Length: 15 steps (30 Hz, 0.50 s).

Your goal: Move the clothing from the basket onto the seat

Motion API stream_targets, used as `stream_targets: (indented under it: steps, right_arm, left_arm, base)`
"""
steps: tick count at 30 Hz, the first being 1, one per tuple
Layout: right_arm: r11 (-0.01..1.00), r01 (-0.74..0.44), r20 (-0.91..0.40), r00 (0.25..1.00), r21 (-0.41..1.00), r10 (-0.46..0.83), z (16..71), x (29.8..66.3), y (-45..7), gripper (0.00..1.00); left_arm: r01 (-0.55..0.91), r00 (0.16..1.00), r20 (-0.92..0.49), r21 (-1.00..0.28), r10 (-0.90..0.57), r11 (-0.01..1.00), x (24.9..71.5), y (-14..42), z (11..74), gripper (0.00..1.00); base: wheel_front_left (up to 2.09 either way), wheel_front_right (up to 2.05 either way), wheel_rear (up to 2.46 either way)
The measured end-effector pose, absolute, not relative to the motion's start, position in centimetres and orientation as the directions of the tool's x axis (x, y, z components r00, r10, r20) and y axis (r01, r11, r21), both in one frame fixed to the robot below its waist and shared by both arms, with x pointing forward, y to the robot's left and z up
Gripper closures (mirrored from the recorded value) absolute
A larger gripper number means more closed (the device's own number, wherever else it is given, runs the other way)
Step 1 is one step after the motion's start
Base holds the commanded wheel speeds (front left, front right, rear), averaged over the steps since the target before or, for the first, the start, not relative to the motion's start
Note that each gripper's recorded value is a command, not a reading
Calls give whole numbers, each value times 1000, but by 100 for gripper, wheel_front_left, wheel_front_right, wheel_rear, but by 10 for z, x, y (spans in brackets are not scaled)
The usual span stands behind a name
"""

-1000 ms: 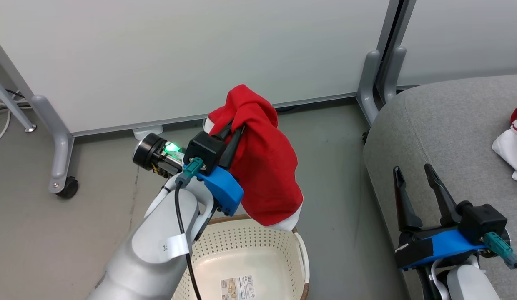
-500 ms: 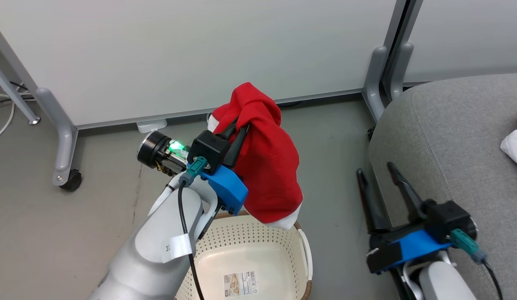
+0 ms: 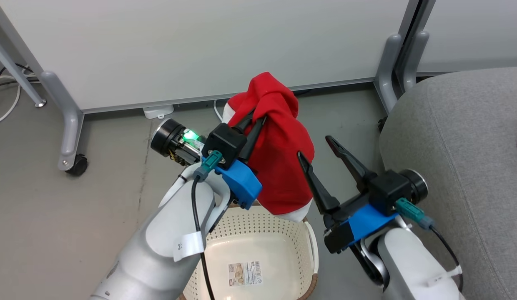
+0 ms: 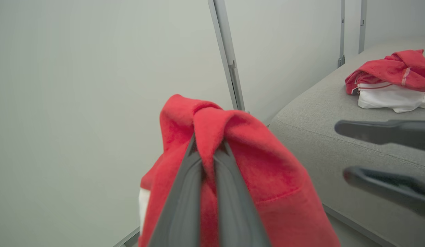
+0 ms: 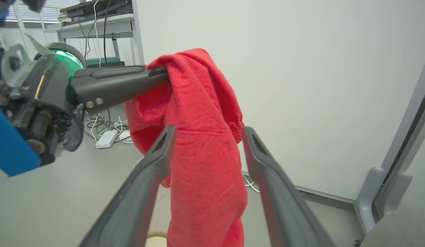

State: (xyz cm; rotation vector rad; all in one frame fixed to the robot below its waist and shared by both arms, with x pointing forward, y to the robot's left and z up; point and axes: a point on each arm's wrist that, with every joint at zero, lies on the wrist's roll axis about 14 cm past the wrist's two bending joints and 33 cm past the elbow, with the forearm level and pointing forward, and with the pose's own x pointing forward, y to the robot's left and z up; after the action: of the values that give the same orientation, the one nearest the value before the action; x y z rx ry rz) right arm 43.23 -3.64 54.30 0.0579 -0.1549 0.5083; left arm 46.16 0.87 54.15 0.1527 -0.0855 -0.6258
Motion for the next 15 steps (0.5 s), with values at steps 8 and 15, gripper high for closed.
stream_targets:
  steps: [8, 15]
  right_arm:
    - [840, -541, 120, 832, -48, 542, 538, 452, -14, 0]
    - [824, -556, 58, 824, -104, 564, 525, 465, -7, 0]
  left_arm:
    - [598, 790, 32, 176, -612, 782, 460, 2, 540, 100]
    - [624, 769, 36, 173, -638, 762, 454, -6, 540, 100]
  base:
    - [0, 0, 0]
    - [0, 0, 0]
